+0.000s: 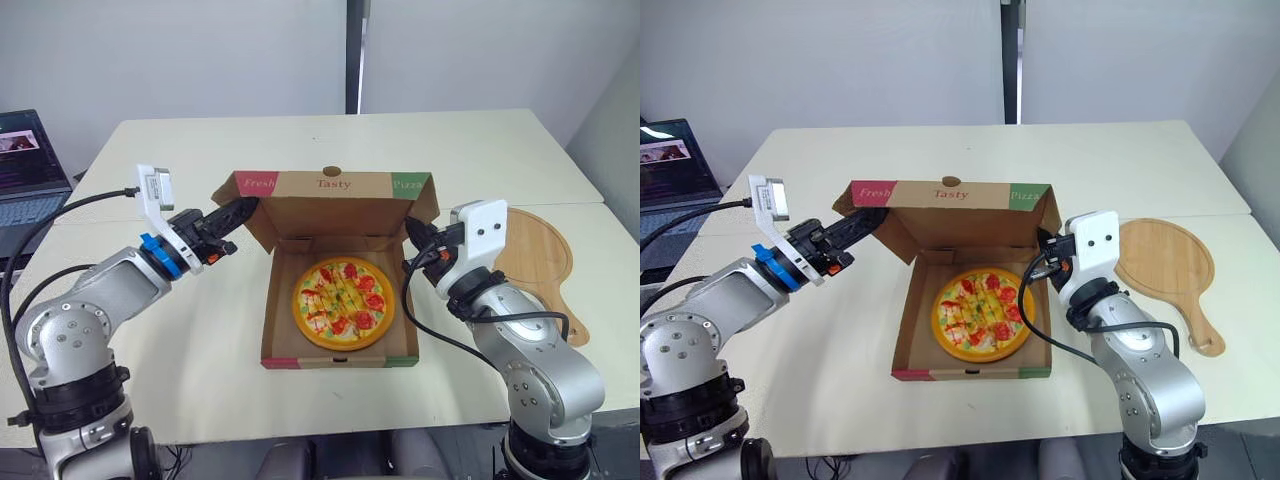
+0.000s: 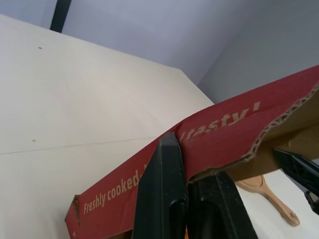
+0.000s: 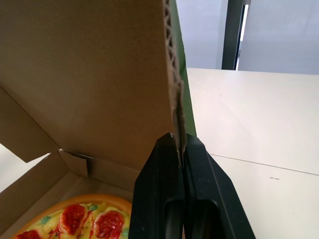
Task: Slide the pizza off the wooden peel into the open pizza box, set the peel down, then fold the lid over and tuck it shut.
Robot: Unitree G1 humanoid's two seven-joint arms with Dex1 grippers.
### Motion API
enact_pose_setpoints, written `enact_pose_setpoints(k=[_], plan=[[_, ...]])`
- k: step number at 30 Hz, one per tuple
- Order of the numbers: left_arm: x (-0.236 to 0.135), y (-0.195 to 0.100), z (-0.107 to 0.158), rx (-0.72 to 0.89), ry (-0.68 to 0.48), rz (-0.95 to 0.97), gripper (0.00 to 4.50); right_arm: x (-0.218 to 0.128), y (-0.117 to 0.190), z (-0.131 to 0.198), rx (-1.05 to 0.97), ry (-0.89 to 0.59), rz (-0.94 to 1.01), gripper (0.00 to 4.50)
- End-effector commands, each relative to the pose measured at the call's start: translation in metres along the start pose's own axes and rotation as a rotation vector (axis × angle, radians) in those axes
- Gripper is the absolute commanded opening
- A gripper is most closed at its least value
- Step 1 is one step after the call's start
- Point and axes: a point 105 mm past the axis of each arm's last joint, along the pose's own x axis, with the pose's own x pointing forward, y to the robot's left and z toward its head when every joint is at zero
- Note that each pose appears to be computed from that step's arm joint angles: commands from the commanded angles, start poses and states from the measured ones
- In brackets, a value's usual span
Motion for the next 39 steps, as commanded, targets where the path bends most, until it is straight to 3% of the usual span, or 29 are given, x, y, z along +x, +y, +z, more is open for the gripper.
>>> enact_pose_setpoints(k=[1, 14, 39], plan=[[0.01, -0.019, -0.014, -0.023, 0.069, -0.11, 0.0, 0.002, 0.031, 0.003, 0.019, -0.019, 0.148, 0.02], [0.017, -0.033, -0.014, -0.116, 0.056, -0.109, 0.0, 0.003, 0.035, 0.006, 0.038, -0.03, 0.16, 0.02], [0.007, -0.026, -0.049, -0.203, 0.023, 0.005, 0.0, 0.001, 0.039, -0.005, 0.052, 0.011, 0.169, 0.02]])
